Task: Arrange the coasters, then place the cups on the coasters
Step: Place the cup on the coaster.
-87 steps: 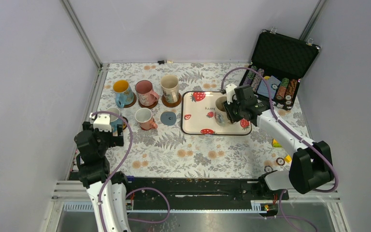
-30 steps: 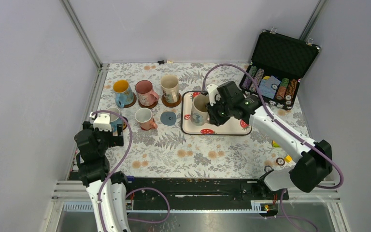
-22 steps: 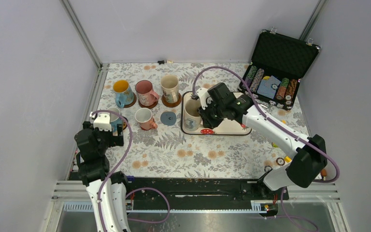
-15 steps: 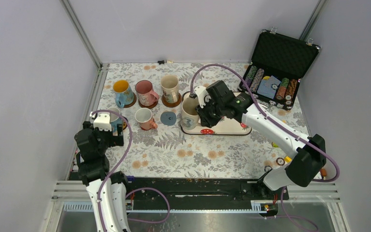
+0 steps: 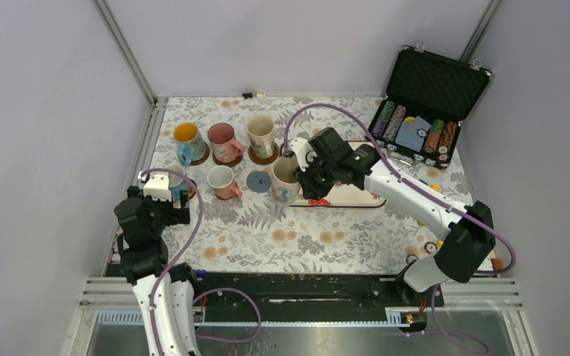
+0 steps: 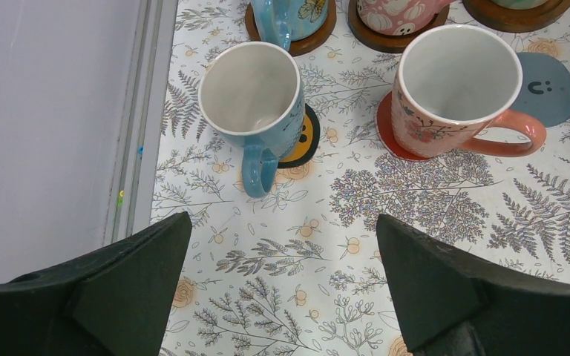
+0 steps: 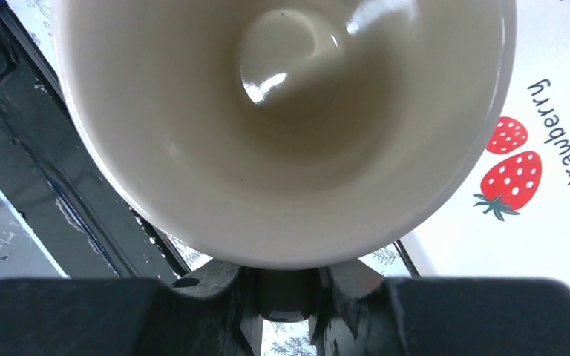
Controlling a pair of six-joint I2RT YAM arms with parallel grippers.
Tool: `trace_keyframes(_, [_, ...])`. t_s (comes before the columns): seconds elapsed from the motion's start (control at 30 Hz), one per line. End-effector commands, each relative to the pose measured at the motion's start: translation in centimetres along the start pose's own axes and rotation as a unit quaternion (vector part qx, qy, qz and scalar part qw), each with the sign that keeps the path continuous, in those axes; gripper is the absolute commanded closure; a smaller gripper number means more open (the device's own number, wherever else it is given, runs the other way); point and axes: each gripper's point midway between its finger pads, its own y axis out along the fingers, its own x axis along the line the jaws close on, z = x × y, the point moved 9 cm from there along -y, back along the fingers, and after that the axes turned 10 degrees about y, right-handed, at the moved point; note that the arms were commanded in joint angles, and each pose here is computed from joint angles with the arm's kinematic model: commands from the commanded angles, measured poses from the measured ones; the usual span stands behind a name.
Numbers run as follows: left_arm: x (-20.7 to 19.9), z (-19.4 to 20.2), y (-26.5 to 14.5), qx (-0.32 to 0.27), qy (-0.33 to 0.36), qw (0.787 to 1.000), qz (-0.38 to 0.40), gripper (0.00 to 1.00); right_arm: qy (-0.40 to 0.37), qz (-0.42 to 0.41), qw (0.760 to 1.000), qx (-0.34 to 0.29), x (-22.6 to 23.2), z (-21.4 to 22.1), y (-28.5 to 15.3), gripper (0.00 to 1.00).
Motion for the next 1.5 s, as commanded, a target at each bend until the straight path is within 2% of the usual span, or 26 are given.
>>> trace_keyframes(0.0, [0.6,-0.6,0.4,-0.016,0.007,1.0,-0.012,0.01,-0.047,-0.008,0.997,-0.053,0.5,-1.3,0.4,1.0])
trace_keyframes(0.23, [0.5,-0.4,0.7,-0.01,0.007,1.0,-0.005,0.01,-0.062,0.003,0.997,-0.035,0.2,-0.4,2.0,1.0])
trace_keyframes(0.67, [0.5,-0.4,0.6,-0.013,0.009,1.0,-0.004,0.01,-0.063,0.001,0.997,-0.044,0.5,-0.8,1.3,1.0])
trace_keyframes(1.0, [0.5,-0.5,0.6,-0.015,0.008,1.0,-0.004,0.01,-0.087,-0.002,0.995,-0.053,2.7,-3.1,0.5,1.0])
trace_keyframes(1.47, [0.5,-0.5,0.6,-0.013,0.007,1.0,-0.003,0.01,-0.071,0.079,0.993,-0.047,1.4,-8.1,6.3,1.0])
